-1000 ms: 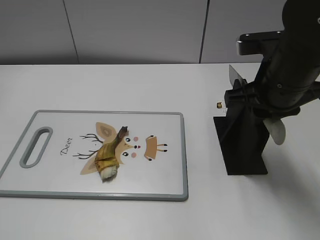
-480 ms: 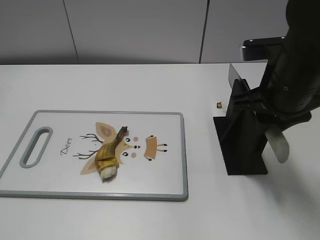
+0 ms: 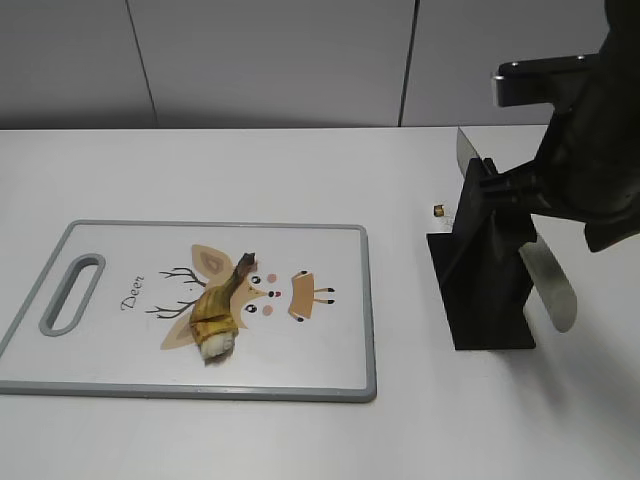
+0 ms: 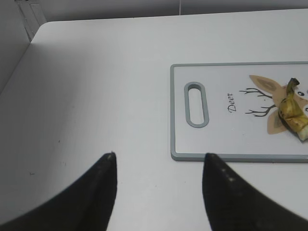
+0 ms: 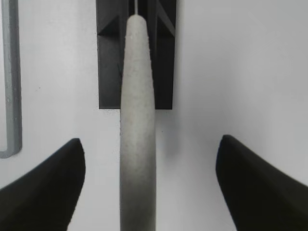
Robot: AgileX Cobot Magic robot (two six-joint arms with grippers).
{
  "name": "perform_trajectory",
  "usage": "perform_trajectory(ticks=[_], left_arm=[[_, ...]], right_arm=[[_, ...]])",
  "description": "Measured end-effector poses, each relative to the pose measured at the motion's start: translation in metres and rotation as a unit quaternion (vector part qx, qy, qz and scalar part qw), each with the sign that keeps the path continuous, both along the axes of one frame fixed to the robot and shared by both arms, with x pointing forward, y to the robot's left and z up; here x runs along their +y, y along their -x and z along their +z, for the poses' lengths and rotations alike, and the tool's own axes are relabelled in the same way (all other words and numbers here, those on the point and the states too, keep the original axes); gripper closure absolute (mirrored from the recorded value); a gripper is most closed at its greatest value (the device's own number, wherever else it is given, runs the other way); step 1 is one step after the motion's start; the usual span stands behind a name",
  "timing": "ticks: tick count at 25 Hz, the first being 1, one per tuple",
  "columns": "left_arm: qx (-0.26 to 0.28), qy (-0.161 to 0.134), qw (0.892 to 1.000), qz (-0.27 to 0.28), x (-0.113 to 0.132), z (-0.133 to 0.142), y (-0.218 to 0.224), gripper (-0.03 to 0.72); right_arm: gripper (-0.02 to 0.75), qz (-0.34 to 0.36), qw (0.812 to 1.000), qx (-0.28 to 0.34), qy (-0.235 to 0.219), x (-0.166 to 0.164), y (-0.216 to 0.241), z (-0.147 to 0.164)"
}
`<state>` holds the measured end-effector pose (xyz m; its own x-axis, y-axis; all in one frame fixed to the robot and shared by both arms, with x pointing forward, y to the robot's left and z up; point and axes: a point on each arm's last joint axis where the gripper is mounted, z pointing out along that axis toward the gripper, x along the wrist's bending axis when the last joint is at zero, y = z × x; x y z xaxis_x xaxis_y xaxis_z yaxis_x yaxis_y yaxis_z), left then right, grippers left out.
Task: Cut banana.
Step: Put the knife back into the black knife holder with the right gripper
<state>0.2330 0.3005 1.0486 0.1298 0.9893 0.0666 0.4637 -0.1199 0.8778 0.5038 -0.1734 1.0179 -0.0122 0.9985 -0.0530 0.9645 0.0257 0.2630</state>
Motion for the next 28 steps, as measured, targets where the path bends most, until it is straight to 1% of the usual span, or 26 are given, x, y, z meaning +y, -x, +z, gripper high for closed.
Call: perform_trajectory(ticks=[2, 5, 8, 10, 12, 14, 21, 28], left_arm=[[0.0, 0.0, 1.0, 0.0, 0.0, 0.0, 0.0, 0.137], [0.0, 0.0, 1.0, 0.0, 0.0, 0.0, 0.0, 0.138], [0.0, 0.0, 1.0, 0.0, 0.0, 0.0, 0.0, 0.138], [0.0, 0.0, 1.0, 0.0, 0.0, 0.0, 0.0, 0.138], [0.0, 0.0, 1.0, 0.0, 0.0, 0.0, 0.0, 0.138], [0.0, 0.0, 1.0, 0.0, 0.0, 0.0, 0.0, 0.138], [0.0, 0.0, 1.0, 0.0, 0.0, 0.0, 0.0, 0.138], [0.0, 0.0, 1.0, 0.0, 0.0, 0.0, 0.0, 0.143]], right_arm=[[0.088, 0.013, 1.0, -0.014, -0.004, -0.001, 0.003, 0.01], [0.085, 0.058, 0.996, -0.066, -0.026, -0.003, 0.009, 0.042], [0.085, 0.11, 0.983, -0.135, -0.064, -0.006, 0.024, 0.08], [0.089, 0.14, 0.974, -0.161, -0.081, -0.009, 0.038, 0.097], [0.092, 0.161, 0.966, -0.178, -0.093, -0.015, 0.053, 0.108], [0.094, 0.182, 0.961, -0.184, -0.095, -0.021, 0.068, 0.109], [0.115, 0.237, 0.947, -0.199, -0.086, -0.051, 0.13, 0.085], [0.132, 0.242, 0.932, -0.253, -0.096, -0.081, 0.186, 0.064]])
